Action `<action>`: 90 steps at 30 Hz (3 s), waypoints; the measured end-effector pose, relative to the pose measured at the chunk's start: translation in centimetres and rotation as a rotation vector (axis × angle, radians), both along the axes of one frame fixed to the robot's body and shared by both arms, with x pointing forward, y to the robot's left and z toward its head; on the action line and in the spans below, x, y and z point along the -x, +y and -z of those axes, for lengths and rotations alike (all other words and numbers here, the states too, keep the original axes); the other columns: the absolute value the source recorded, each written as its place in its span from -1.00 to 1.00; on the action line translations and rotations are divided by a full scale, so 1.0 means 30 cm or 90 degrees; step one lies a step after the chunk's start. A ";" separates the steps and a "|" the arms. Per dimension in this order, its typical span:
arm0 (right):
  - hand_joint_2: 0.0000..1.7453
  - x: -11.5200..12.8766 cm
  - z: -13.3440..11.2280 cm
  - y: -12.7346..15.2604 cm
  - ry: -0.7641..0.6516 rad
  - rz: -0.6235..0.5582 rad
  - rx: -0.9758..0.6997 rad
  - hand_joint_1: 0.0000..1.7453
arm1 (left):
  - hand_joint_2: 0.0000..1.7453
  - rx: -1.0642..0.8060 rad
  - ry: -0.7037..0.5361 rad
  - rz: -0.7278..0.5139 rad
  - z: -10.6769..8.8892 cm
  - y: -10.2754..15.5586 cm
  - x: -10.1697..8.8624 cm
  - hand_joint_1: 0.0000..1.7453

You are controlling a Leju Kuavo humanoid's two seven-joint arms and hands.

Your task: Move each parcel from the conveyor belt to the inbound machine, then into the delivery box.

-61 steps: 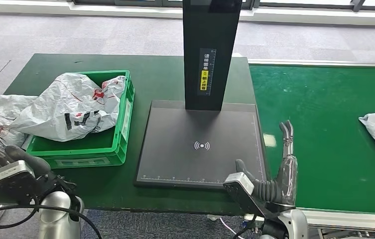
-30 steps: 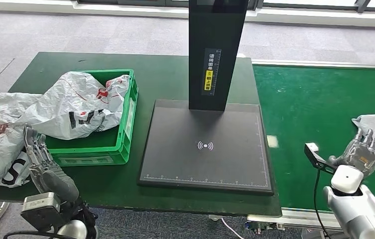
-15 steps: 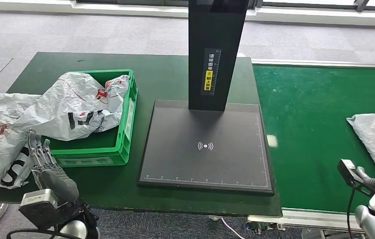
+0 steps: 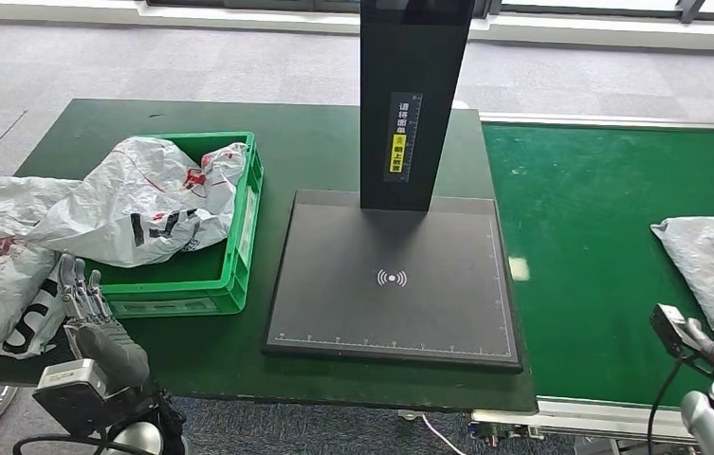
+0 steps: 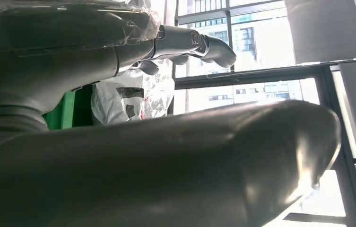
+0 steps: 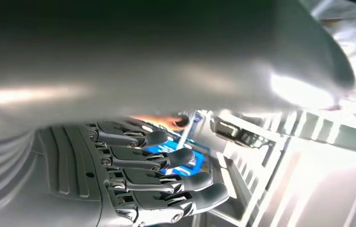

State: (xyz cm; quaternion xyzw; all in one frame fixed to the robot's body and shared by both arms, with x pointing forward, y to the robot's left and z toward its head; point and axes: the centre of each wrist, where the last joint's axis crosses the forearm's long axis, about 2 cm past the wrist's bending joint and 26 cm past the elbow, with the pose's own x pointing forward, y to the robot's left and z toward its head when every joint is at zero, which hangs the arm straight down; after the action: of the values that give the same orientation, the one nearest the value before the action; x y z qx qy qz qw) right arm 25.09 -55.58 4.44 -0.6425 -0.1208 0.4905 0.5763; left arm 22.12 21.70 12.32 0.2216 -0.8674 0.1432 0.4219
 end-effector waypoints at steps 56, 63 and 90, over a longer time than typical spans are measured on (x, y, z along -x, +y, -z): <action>-1.00 -0.045 0.067 0.178 -0.101 0.020 -0.148 -1.00 | -1.00 0.042 0.038 0.079 0.050 -0.015 0.049 -1.00; -1.00 -0.045 0.067 0.177 -0.101 0.021 -0.148 -1.00 | -1.00 0.042 0.041 0.077 0.054 -0.013 0.049 -1.00; 1.00 -0.147 -0.005 0.231 -0.328 -0.080 -0.300 -1.00 | -1.00 0.019 0.048 0.049 0.061 -0.013 0.033 -1.00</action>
State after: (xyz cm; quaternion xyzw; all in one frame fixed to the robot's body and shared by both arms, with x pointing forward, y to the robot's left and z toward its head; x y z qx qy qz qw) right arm 29.49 -48.63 4.60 -0.5857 -0.4112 0.3054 0.6282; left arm 21.12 21.30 10.48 0.1870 -0.8565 0.1313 0.4628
